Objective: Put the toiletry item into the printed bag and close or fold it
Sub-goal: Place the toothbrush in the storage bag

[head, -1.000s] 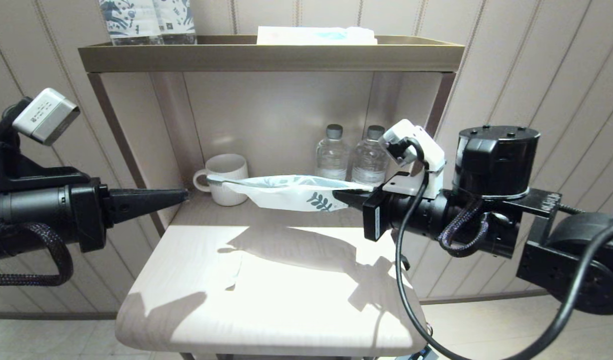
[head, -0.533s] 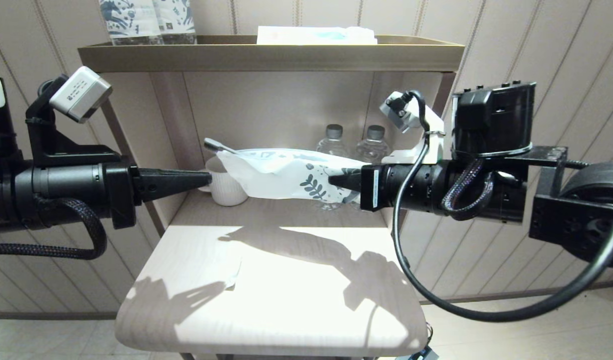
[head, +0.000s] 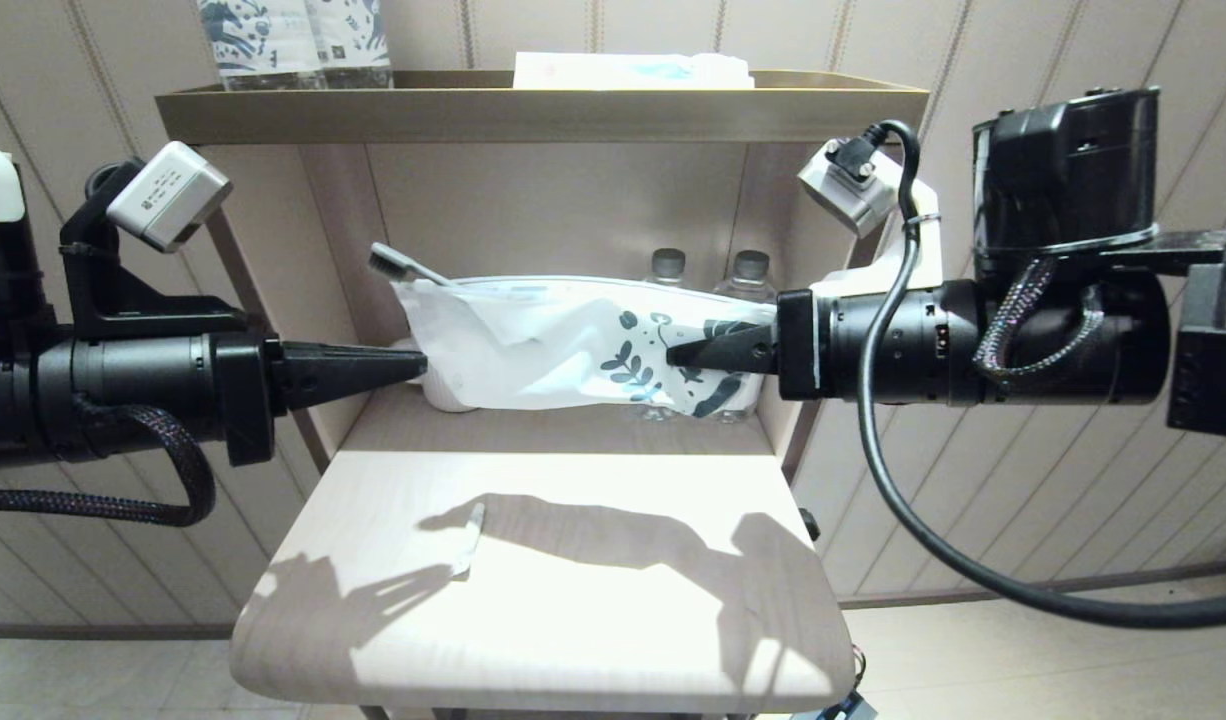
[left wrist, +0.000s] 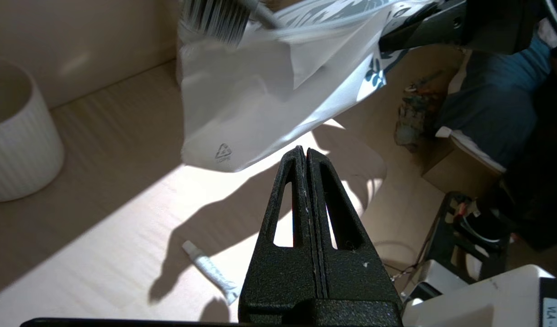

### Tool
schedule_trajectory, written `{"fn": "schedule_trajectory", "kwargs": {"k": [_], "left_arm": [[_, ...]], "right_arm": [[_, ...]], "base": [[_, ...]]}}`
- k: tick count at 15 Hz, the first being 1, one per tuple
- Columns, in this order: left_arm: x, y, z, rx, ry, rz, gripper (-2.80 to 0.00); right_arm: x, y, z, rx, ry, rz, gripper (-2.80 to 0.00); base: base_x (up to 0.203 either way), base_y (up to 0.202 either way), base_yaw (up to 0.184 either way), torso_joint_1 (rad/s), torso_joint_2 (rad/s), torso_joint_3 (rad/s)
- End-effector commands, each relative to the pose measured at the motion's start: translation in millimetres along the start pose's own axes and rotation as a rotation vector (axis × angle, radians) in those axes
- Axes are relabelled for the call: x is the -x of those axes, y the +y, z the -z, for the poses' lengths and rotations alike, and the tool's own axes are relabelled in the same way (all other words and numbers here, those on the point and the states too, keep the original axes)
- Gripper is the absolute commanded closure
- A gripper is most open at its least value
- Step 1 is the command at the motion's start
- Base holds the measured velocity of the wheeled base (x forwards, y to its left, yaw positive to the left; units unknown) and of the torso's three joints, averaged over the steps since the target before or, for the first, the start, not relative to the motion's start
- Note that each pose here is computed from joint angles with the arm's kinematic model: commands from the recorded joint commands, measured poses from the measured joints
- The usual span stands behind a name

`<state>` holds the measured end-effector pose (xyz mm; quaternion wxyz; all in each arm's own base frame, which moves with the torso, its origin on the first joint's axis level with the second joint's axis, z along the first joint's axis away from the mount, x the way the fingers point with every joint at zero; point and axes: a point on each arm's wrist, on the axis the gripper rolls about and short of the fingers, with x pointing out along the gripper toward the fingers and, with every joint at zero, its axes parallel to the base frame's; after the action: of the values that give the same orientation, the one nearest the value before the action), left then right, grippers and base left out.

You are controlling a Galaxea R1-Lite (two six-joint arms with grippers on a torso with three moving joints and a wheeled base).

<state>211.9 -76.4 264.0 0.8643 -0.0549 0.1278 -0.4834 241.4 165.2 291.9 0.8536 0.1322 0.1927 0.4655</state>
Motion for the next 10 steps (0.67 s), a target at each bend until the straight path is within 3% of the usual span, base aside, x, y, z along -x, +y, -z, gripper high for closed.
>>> {"fn": "schedule_trajectory", "kwargs": {"k": [1, 5, 10], "left_arm": [[6, 4.2, -1, -0.015, -0.007, -0.005, 0.0], [13, 14.3, 1, -0.027, -0.004, 0.071, 0.0], [12, 18.5, -8, -0.042, -0.018, 0.131, 0.0]], "right_arm": [[8, 0, -6, -0.002, -0.007, 0.011, 0.0], [19, -3, -12, -0.006, 0.013, -0.067, 0.0], [18, -2, -11, -0.028, 0.055, -0.07, 0.0]], "base": [[0.0, 0.0, 0.0, 0.0, 0.0, 0.0], [0.0, 0.0, 0.0, 0.0, 0.0, 0.0], [0.0, 0.0, 0.0, 0.0, 0.0, 0.0]]}}
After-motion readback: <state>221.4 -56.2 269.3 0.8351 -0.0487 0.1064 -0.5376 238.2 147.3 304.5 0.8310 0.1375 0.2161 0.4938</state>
